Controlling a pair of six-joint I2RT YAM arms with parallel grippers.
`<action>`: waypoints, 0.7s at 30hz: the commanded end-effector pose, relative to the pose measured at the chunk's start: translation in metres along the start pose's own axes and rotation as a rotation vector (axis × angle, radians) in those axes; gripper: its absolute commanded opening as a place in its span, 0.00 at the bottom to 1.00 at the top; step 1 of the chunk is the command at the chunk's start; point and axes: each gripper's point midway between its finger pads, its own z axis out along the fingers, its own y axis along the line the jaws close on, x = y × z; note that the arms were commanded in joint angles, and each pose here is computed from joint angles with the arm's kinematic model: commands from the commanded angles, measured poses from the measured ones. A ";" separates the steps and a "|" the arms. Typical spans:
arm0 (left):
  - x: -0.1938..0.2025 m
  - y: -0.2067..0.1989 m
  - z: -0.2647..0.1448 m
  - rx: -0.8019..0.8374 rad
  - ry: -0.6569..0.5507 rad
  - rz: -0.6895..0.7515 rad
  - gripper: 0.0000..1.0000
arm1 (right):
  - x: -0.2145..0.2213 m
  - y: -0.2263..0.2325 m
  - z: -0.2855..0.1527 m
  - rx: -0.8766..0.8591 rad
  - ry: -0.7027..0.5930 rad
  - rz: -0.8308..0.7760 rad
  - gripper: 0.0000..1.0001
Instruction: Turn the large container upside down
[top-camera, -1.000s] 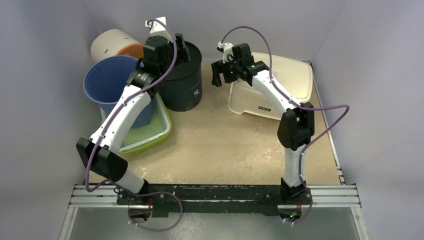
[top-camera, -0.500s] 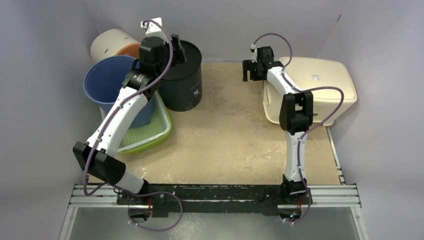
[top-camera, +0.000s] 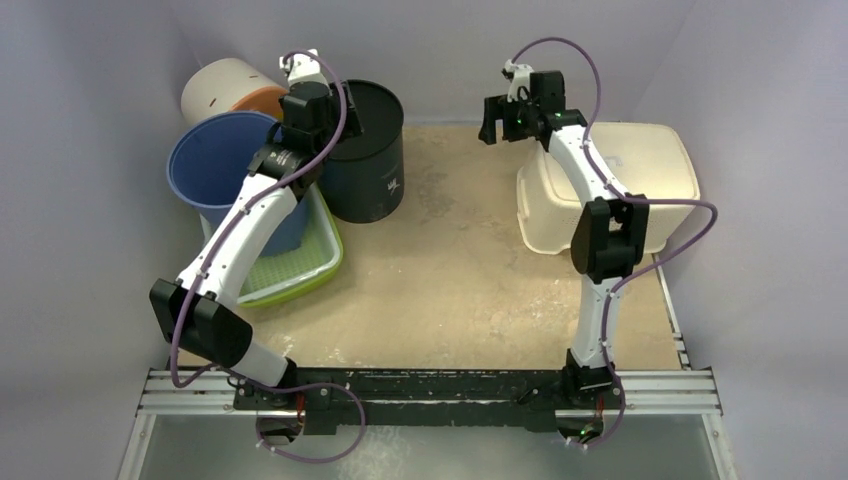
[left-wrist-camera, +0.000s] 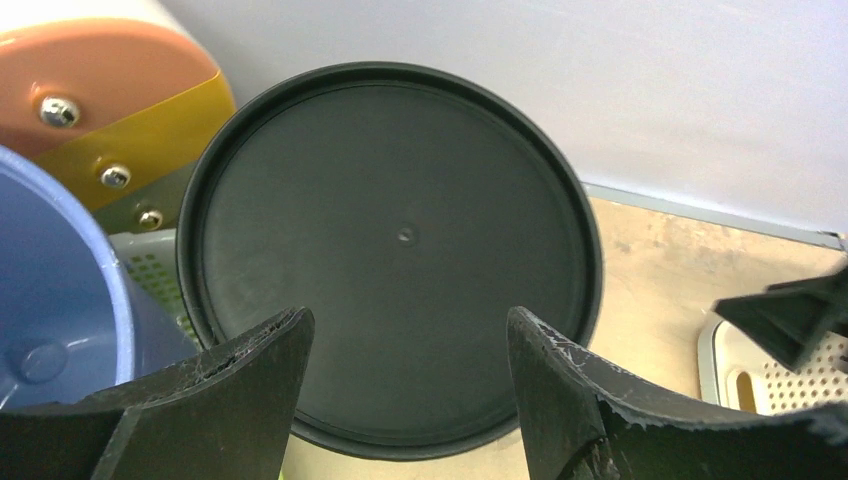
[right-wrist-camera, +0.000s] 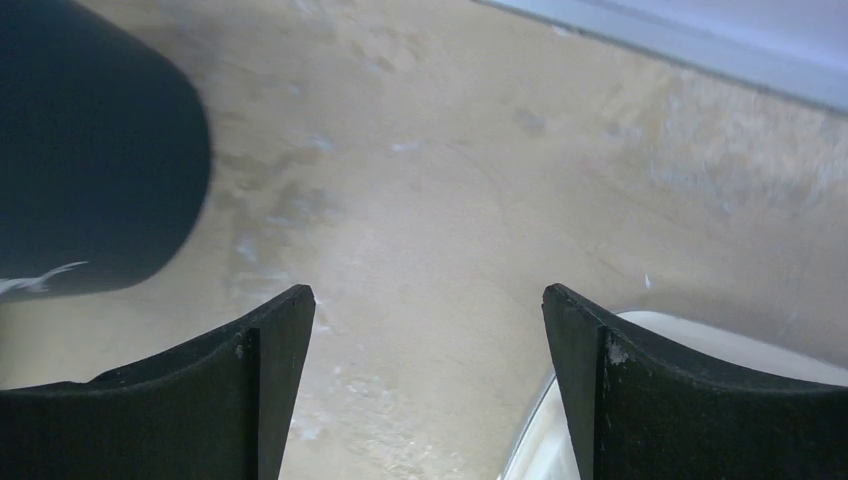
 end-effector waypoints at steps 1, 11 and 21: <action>-0.004 0.027 0.014 -0.102 -0.041 -0.066 0.70 | -0.059 0.065 -0.046 -0.173 -0.167 -0.146 0.87; -0.038 0.068 0.044 -0.196 -0.182 -0.171 0.71 | -0.057 0.090 -0.051 -0.254 -0.165 -0.123 0.87; -0.024 0.082 0.087 -0.124 -0.116 -0.287 0.71 | -0.065 0.093 -0.063 -0.251 -0.179 -0.109 0.87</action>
